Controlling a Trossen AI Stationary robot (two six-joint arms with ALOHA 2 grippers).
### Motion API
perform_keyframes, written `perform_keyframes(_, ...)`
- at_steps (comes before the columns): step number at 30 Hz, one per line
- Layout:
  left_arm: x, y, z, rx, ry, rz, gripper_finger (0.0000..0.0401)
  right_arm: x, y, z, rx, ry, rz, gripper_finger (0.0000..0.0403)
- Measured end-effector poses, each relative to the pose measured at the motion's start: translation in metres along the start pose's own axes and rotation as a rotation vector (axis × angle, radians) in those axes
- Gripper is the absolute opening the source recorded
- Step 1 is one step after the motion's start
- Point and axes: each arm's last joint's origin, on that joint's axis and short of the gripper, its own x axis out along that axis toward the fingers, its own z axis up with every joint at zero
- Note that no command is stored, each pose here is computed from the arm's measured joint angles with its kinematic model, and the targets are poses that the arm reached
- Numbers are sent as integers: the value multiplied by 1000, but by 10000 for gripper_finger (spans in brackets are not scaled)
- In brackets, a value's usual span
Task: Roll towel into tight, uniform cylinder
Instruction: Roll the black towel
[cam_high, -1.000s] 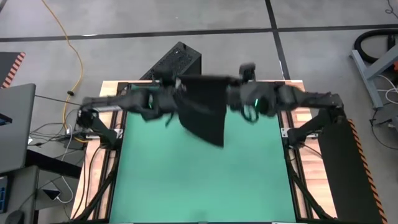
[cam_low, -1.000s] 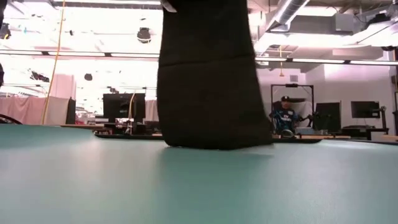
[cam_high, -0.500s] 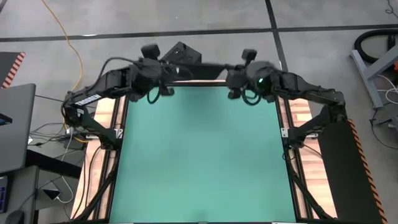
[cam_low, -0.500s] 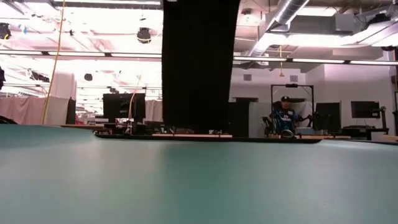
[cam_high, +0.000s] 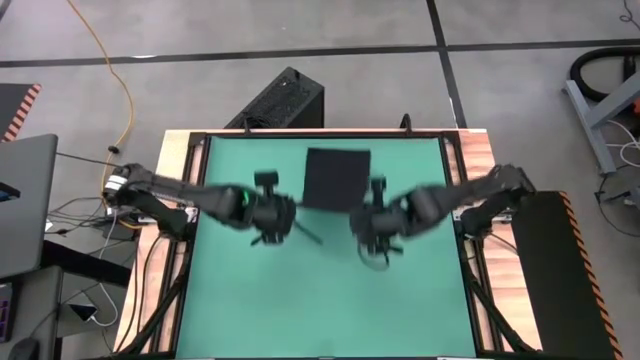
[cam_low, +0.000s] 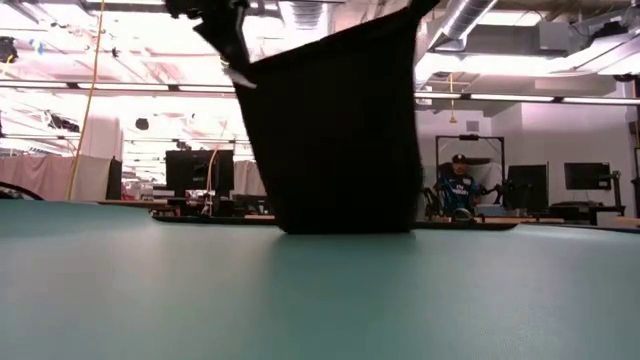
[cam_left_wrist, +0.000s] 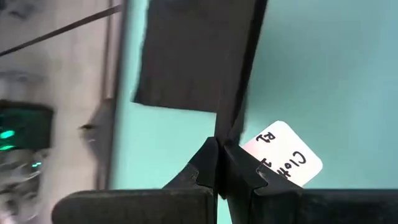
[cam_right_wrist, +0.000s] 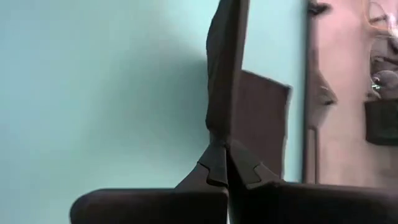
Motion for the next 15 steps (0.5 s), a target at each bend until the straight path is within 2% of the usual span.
perform_keyframes(3,0,-35,-8,-16,-43,-62,0,-2,45,6,-10,-10,46,3)
perform_keyframes(7,-12,-68,-13,-76,-132,-130,0,2,108,9,-8,-3,87,3)
perform_keyframes(11,-29,-92,-14,-123,-235,-208,0,8,165,8,1,-25,115,3)
perform_keyframes(15,-38,-109,-10,-135,-321,-270,0,22,204,8,55,-43,131,3)
